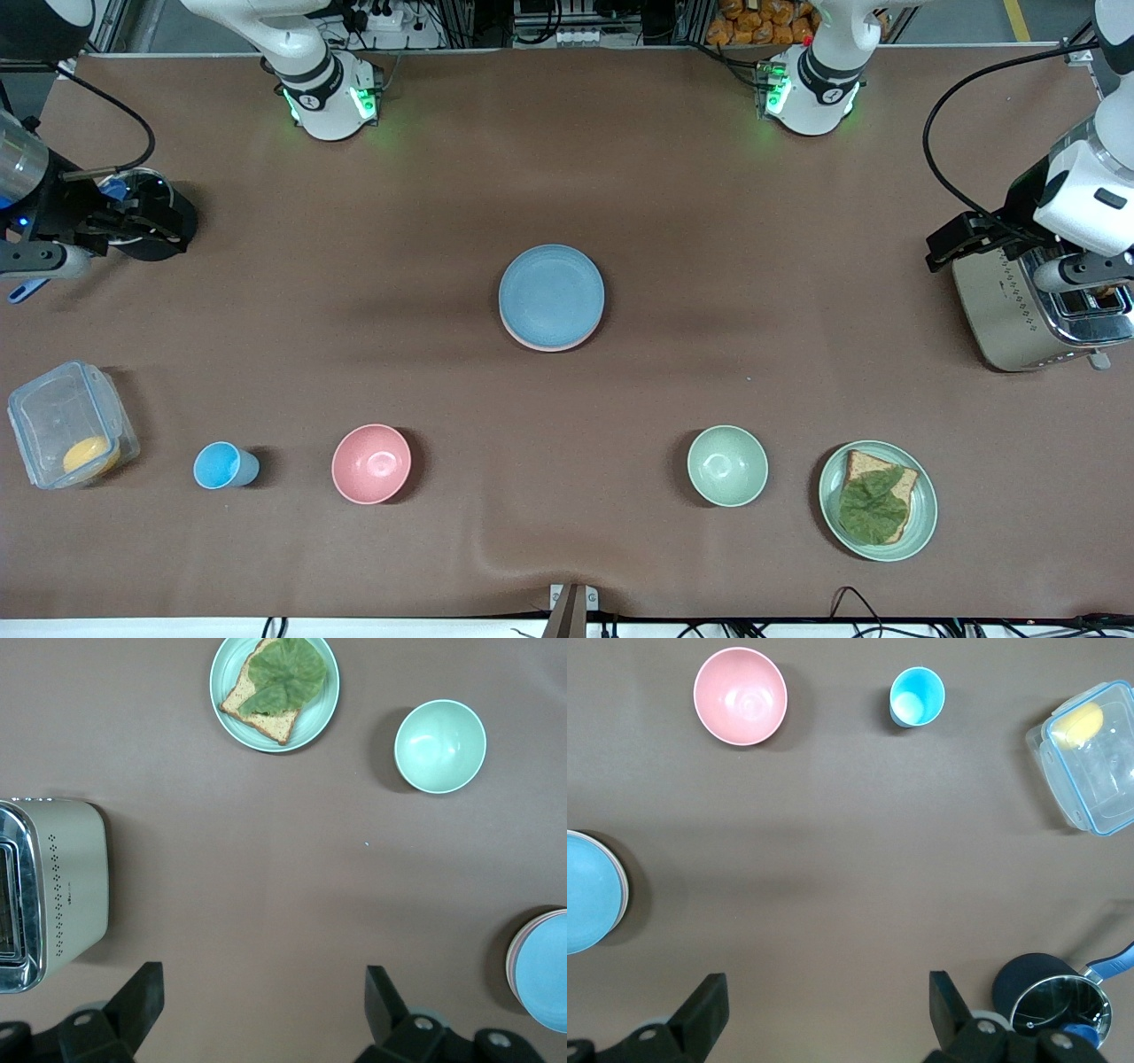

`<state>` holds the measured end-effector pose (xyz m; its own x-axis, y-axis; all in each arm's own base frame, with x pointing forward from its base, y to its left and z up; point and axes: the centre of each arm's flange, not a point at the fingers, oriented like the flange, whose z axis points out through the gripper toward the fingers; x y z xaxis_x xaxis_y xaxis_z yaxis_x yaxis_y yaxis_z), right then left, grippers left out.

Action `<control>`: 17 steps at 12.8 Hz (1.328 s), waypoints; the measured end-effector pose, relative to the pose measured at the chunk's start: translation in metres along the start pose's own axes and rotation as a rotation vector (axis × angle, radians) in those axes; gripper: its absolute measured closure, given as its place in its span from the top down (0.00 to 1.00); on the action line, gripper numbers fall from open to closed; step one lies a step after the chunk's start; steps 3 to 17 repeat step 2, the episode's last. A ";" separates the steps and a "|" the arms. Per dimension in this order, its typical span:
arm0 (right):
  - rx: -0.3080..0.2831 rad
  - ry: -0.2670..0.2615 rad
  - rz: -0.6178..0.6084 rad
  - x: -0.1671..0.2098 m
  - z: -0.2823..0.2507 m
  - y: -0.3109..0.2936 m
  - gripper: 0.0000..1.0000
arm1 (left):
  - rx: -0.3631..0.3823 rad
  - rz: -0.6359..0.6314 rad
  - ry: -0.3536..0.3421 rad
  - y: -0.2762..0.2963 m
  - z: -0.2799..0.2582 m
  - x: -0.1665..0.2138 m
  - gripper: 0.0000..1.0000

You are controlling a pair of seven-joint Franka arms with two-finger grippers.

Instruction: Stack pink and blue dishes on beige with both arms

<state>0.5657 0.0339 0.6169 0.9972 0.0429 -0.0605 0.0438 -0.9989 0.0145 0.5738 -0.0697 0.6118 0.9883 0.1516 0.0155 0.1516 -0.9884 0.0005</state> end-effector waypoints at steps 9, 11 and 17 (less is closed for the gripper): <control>-0.001 -0.001 0.002 0.000 0.000 0.001 1.00 | 0.000 -0.002 0.000 -0.001 0.000 0.000 1.00; -0.001 -0.001 0.002 0.000 0.000 0.001 1.00 | 0.000 -0.002 0.000 -0.001 0.000 0.000 1.00; -0.001 -0.001 0.002 0.000 0.000 0.001 1.00 | 0.000 -0.002 0.000 -0.001 0.000 0.000 1.00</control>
